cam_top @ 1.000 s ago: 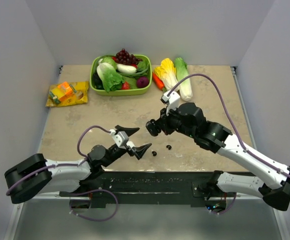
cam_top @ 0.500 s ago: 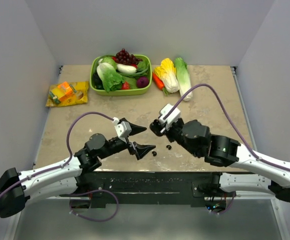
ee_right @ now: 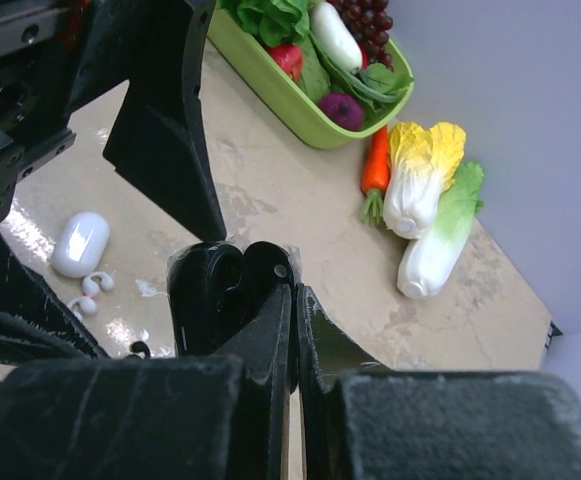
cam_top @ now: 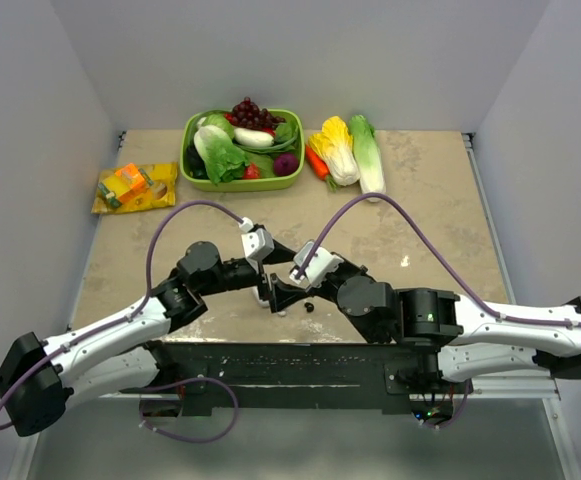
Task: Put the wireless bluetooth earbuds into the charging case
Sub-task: Adjust the charging case.
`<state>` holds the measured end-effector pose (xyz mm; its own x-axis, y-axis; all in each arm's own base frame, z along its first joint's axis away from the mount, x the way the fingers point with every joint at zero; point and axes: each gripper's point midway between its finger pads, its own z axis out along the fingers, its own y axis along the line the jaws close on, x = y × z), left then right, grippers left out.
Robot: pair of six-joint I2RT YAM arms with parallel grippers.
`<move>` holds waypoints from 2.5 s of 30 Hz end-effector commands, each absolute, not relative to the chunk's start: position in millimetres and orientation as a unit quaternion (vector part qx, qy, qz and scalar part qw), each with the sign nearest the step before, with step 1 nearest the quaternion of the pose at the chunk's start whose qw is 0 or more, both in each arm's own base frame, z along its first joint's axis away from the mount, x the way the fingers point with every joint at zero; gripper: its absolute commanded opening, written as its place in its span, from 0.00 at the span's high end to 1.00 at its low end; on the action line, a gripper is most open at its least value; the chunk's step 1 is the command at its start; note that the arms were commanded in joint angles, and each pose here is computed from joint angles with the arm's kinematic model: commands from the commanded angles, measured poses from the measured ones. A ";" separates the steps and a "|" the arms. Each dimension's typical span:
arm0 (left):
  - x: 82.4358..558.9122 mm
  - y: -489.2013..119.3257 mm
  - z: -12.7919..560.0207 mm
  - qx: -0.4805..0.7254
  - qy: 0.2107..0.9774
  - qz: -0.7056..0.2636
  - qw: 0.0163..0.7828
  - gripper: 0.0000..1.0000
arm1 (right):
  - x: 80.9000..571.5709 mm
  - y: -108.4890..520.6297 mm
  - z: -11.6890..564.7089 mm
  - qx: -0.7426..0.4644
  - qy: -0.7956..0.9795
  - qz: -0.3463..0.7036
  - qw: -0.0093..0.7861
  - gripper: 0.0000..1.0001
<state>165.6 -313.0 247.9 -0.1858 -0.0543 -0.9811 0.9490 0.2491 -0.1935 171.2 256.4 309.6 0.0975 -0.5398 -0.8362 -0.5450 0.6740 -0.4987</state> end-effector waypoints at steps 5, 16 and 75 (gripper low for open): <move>155.1 -322.9 273.3 0.392 0.549 -0.524 0.520 0.04 | 175.4 256.1 314.9 -0.384 0.669 -0.016 0.636 1.00; 159.5 -326.4 285.7 0.387 0.522 -0.531 0.545 0.09 | 173.0 264.6 311.4 -0.390 0.668 0.000 0.633 1.00; 166.7 -290.3 261.7 0.244 0.522 -0.550 0.605 1.00 | 198.5 190.6 336.0 -0.073 0.733 0.196 0.647 0.39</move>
